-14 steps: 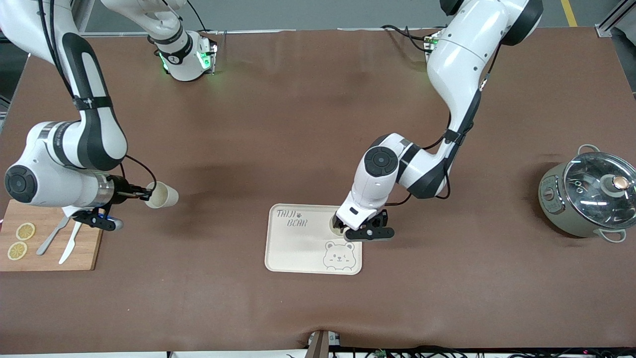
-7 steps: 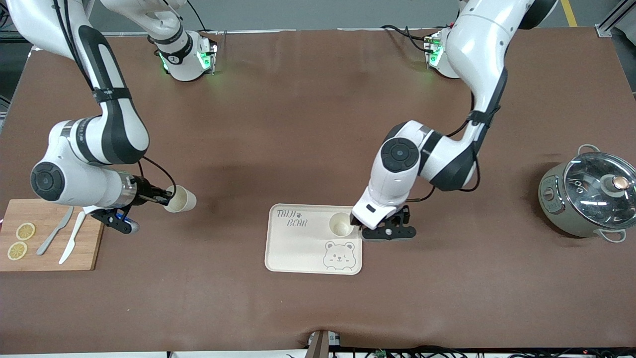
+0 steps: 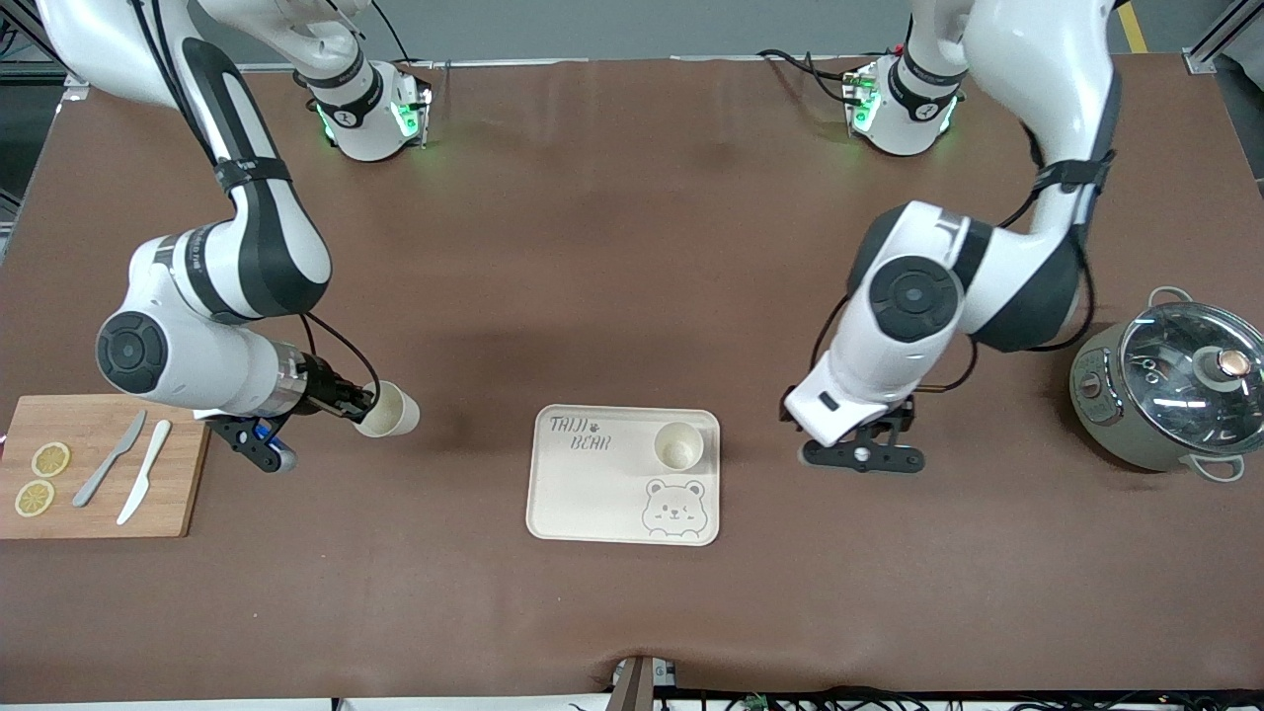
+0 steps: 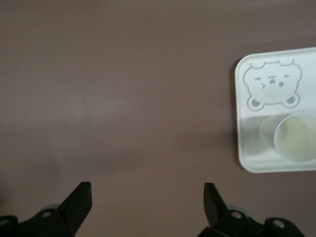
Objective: Place white IKEA cup upright on tray with both arms
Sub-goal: 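Raise the left gripper away while the right gripper carries its cup over, then lower the held cup onto the tray beside the first cup, right gripper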
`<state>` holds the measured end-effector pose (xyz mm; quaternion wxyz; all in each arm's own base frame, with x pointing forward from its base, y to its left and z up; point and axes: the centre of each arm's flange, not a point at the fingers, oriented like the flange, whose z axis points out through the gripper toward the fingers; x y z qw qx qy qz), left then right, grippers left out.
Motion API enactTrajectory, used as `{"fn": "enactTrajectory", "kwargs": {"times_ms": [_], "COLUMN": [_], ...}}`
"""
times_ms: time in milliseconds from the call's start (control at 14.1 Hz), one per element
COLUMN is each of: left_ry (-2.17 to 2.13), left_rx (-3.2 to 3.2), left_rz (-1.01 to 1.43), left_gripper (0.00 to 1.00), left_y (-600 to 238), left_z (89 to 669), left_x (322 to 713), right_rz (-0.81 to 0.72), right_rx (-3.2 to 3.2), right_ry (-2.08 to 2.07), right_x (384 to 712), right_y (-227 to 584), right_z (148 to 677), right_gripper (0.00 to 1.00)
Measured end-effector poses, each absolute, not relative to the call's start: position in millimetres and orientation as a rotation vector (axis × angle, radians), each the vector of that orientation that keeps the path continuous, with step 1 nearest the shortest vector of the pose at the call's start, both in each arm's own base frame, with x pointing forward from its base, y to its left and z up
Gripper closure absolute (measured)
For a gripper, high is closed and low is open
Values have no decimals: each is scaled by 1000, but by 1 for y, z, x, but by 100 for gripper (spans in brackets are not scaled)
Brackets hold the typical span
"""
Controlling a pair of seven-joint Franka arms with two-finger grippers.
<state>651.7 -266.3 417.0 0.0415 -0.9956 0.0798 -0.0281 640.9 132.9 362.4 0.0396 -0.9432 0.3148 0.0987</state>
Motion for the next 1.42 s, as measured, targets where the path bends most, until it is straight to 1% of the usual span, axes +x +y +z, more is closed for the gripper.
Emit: {"fn": "enactTrajectory", "kwargs": {"times_ms": [213, 426, 639, 993, 1419], "left_ry": [321, 363, 370, 351, 321], "left_rx": [-3060, -3058, -3058, -3066, -3115], "left_rz": [-53, -45, -29, 11, 44], "left_gripper": [0, 0, 0, 0, 0], "left_y": [-221, -180, -154, -135, -132], "left_z": [437, 459, 477, 504, 505], "left_x": [642, 623, 602, 573, 546], "right_rz": [303, 260, 262, 219, 189], "right_rx": [-2857, -2802, -2756, -2690, -2630], "right_ry": [1054, 1144, 1210, 1293, 1357], "right_x": [643, 648, 646, 646, 646], "right_y": [158, 174, 201, 251, 293], "right_z": [361, 357, 346, 335, 322], "right_gripper": [97, 97, 97, 97, 97]}}
